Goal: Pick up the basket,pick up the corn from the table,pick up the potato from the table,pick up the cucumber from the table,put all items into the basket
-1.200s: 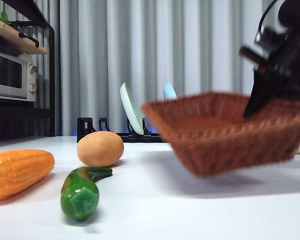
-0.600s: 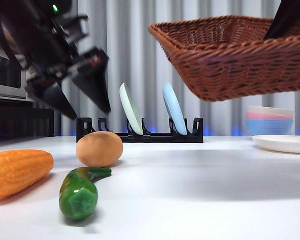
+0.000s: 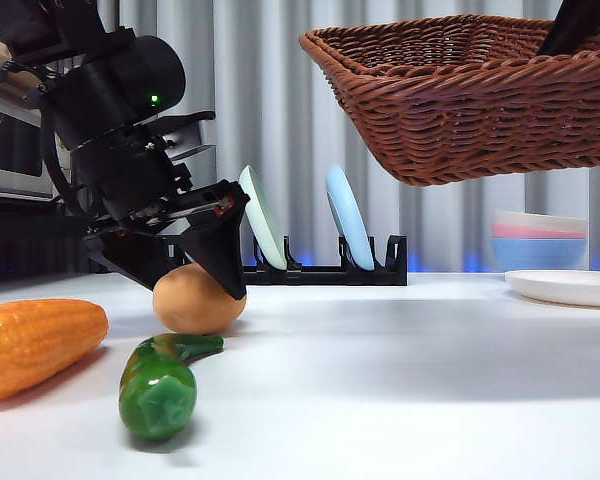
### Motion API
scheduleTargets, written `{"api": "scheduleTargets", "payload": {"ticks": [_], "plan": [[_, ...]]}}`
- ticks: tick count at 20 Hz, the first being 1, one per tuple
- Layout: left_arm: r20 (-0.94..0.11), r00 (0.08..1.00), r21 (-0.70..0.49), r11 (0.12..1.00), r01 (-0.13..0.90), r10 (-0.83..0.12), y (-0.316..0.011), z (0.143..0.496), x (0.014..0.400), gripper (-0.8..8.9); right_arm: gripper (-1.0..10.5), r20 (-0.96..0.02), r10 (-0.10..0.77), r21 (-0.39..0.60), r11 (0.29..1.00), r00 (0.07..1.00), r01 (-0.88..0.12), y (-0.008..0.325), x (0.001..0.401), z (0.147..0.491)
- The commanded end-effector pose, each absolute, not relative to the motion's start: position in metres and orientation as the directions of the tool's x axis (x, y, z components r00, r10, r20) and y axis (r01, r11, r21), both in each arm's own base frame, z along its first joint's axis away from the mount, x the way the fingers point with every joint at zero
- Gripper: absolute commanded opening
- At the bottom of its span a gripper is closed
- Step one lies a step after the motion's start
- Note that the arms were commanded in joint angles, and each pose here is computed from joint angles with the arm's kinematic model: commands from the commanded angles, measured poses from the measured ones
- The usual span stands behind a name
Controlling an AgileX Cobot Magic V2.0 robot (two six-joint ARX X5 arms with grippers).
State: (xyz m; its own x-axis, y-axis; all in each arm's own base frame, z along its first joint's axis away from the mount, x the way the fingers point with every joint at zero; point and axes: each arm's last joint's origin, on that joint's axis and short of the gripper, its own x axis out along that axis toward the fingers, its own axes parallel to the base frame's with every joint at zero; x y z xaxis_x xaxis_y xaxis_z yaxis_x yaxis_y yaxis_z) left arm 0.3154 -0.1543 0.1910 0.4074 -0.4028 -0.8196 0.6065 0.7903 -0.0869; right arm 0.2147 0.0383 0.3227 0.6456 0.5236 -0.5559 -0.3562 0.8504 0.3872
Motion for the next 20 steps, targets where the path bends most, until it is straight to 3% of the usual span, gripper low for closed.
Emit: {"api": "scheduleTargets", "payload": {"ticks": [1,2,5,8,11,14,16,20], "plan": [[-0.821,0.402,-0.082,0.781,0.619,-0.405,-0.158,0.189,0.315,0.79,-0.1,-0.535,0.532,0.400,0.844,0.656,-0.358,0.038,0.214,0.326],[-0.822,0.402,-0.083,0.782,0.617,-0.404,-0.157,0.188,0.315,-0.03,-0.1,-0.535,0.532,0.400,0.844,0.656,-0.358,0.038,0.214,0.326],[-0.823,0.401,-0.090,0.790,0.607,-0.403,-0.155,0.198,0.310,-0.08,-0.1,-0.536,0.529,0.398,0.846,0.658,-0.356,0.038,0.214,0.326],[-0.762,0.476,-0.081,0.795,0.602,-0.438,-0.146,0.243,0.291,-0.08,-0.1,-0.541,0.527,0.398,0.847,0.656,-0.352,0.039,0.219,0.324],[-0.587,0.619,-0.115,0.811,0.574,-0.521,-0.133,0.310,0.254,-0.08,-0.1,-0.562,0.530,0.409,0.846,0.635,-0.343,0.041,0.232,0.314],[-0.407,0.689,-0.245,0.798,0.550,-0.600,-0.128,0.353,0.220,-0.08,-0.1,-0.585,0.540,0.443,0.838,0.605,-0.320,0.048,0.248,0.300],[-0.354,0.671,-0.287,0.759,0.585,-0.651,-0.140,0.362,0.209,-0.08,-0.1,-0.586,0.554,0.463,0.828,0.591,-0.317,0.056,0.258,0.292],[-0.404,0.649,-0.251,0.761,0.598,-0.644,-0.174,0.346,0.208,-0.08,-0.1,-0.596,0.596,0.484,0.801,0.538,-0.352,0.080,0.268,0.280]]}}
